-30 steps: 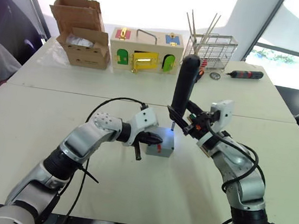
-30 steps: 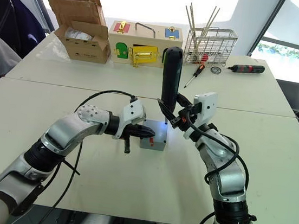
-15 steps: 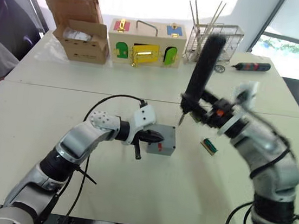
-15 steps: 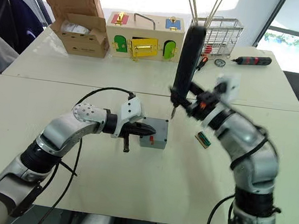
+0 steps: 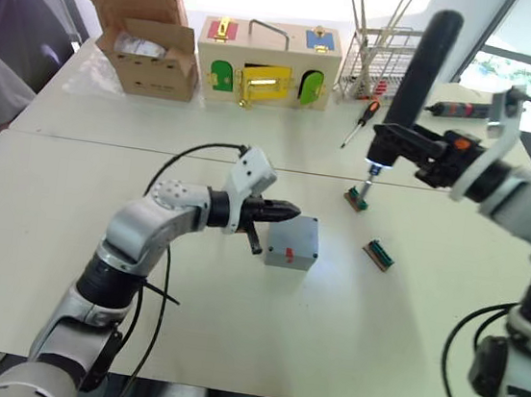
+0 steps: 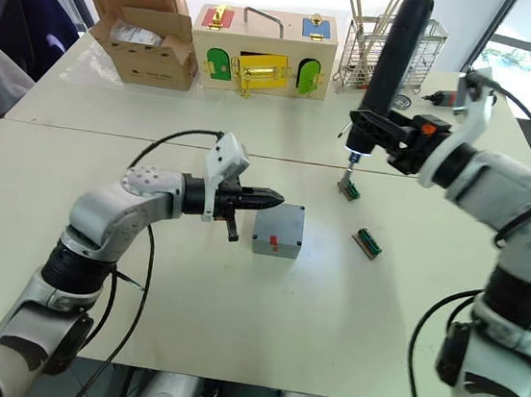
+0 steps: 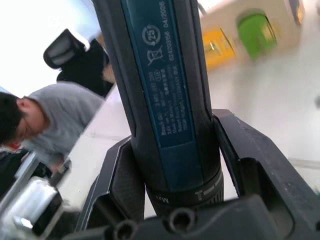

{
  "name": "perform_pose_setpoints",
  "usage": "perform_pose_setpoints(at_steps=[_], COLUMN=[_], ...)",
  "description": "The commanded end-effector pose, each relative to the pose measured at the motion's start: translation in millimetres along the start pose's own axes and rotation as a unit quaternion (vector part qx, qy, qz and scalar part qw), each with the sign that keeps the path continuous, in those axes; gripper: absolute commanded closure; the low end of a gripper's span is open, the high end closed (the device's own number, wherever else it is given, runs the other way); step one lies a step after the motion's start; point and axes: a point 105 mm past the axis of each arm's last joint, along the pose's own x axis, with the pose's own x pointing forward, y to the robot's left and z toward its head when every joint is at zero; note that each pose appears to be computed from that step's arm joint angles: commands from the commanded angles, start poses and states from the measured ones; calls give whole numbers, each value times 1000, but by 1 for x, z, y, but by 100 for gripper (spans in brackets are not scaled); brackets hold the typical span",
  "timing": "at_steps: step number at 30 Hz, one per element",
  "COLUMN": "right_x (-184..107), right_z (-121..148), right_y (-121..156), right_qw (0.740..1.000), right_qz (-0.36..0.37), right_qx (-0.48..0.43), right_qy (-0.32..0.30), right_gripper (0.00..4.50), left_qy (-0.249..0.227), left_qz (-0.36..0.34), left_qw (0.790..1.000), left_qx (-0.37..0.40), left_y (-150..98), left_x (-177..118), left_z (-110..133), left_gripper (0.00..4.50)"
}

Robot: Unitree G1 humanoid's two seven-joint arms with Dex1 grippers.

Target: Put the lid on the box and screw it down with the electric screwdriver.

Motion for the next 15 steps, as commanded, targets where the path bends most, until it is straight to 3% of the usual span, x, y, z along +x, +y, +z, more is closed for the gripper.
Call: perform_pose_setpoints(at_steps=[1,3,7,12,15], right_x=[-33,-53,-76,-94,-97], right_z=[12,-11,-41,-88,-98], right_y=[-34,-59,-99,-117,-122], right_qw=[995,982,957,913,901], right_qz=[-82,-121,-184,-234,-243], right_qx=[-1,49,119,171,169], right_qy=[60,137,190,288,318], right_gripper=[262,262,262,262,262], left_qy=[22,51,71,67,68], left_qz=[-83,-128,-140,-128,-119], left_qw=[995,987,983,984,986], left_qx=[54,80,98,101,98], left_y=[-32,-51,-59,-61,-61], left_x=[-3,-6,-6,2,4], left_z=[6,-2,-12,-14,-17], left_gripper=[450,450,450,450,450])
